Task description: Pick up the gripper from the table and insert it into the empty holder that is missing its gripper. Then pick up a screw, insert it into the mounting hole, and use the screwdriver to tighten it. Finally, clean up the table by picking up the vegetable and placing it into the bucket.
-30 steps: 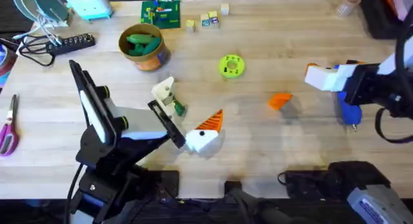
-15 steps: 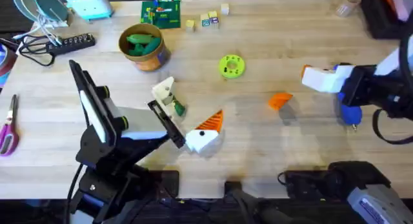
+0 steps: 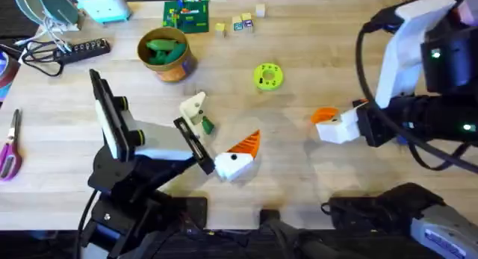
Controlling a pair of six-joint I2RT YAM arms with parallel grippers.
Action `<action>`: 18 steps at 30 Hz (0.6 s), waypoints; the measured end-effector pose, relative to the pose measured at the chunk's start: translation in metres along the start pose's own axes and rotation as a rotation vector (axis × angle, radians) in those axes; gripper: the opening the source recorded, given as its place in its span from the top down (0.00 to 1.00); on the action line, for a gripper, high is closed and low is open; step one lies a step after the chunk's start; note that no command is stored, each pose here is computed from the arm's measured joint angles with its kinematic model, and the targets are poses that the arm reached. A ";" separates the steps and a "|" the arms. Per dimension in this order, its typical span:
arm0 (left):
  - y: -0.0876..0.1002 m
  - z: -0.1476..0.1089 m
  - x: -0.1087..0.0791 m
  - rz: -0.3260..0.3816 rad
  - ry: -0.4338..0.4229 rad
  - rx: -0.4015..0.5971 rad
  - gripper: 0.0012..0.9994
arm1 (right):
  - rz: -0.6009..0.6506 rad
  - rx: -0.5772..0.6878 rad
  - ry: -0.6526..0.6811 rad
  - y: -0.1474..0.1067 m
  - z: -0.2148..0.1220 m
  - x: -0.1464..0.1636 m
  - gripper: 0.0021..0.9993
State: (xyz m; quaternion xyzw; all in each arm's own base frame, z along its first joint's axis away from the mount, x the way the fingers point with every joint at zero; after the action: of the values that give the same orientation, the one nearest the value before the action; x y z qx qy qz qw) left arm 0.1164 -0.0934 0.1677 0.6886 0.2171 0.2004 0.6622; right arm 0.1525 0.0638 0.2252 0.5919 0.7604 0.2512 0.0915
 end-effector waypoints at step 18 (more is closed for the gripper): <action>0.000 0.000 0.000 -0.009 -0.001 0.000 0.01 | -0.234 0.219 -0.124 0.017 0.065 -0.012 0.10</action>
State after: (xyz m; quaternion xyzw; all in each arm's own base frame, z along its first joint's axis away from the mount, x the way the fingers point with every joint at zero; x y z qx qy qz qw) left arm 0.1163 -0.0935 0.1677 0.6878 0.2197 0.1971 0.6632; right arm 0.1987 0.0729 0.1757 0.5201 0.8399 0.1175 0.1016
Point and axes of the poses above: each hand's point on the last joint's axis, 136 mm out from that joint toward the fingers, its own z axis out along the fingers, its own x axis along the line the jaws close on, y = z × x, the point moved 9 cm from there along -z, back along the fingers, and after that the axes turned 8 degrees about z, right-handed, at the moved point
